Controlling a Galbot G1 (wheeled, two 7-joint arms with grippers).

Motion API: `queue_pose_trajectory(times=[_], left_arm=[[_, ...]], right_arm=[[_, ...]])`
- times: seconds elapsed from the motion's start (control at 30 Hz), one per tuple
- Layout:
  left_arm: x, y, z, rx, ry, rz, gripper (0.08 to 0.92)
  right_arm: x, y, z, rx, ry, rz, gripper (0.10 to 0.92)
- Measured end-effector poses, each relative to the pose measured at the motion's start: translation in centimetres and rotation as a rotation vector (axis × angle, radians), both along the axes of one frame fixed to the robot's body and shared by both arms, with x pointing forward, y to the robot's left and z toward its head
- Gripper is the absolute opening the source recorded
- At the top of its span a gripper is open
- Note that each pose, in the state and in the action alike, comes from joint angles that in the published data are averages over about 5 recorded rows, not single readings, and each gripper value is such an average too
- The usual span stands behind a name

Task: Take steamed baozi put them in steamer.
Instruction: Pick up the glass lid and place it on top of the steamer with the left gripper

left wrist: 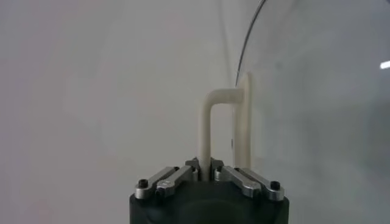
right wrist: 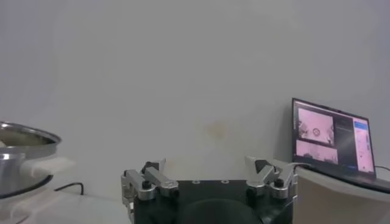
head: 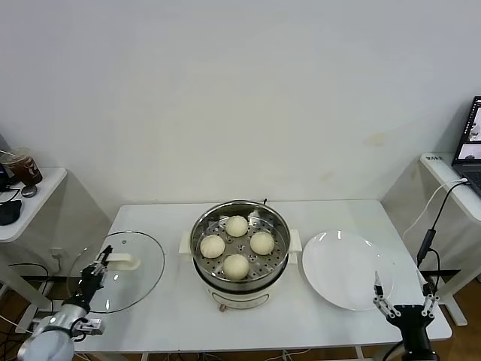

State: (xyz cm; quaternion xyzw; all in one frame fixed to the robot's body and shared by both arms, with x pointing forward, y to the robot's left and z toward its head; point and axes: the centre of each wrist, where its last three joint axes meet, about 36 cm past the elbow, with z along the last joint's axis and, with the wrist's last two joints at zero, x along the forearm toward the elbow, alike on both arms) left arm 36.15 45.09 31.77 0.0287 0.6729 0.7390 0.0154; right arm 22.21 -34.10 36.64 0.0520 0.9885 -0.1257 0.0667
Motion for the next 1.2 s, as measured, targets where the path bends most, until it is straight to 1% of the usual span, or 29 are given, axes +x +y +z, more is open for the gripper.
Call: queue_pose_trajectory(times=[0.13, 0.23, 0.4, 0.47, 0.57, 0.7, 0.9, 1.07, 1.2], left_arm=[[-2.0, -1.3, 3.3, -0.023, -0.036, 0.05, 0.171], [-2.7, -3.2, 6.3, -0.04, -0.057, 0.071, 0.171], [-3.0, -7.3, 11.6, -0.084, -0.087, 0.078, 0.171], [-3.0, -9.1, 13.2, -0.113, -0.087, 0.077, 0.171], [-2.8, -11.5, 14.9, -0.153, -0.076, 0.07, 0.171], [-2.0, -14.8, 16.1, -0.195, -0.045, 0.053, 0.171], [-0.6, -19.7, 16.8, -0.233, -0.001, 0.029, 0.171], [0.6, -24.1, 16.9, -0.225, 0.021, 0.003, 0.171], [1.3, -27.4, 16.6, -0.204, 0.028, -0.023, 0.171]], right_arm=[[0.3, 0.1, -0.5, -0.002, 0.012, 0.018, 0.823], [0.5, 0.3, -1.0, -0.006, 0.02, 0.032, 0.823], [0.9, 0.8, -1.9, -0.008, 0.033, 0.047, 0.823], [1.0, 1.0, -2.3, -0.01, 0.039, 0.049, 0.823], [1.3, 1.4, -3.0, -0.014, 0.049, 0.049, 0.823], [1.5, 1.8, -3.9, -0.023, 0.066, 0.045, 0.823], [1.8, 2.1, -5.2, -0.041, 0.086, 0.03, 0.823], [2.0, 2.4, -5.9, -0.052, 0.098, 0.019, 0.823], [2.0, 2.6, -6.2, -0.058, 0.105, 0.014, 0.823]])
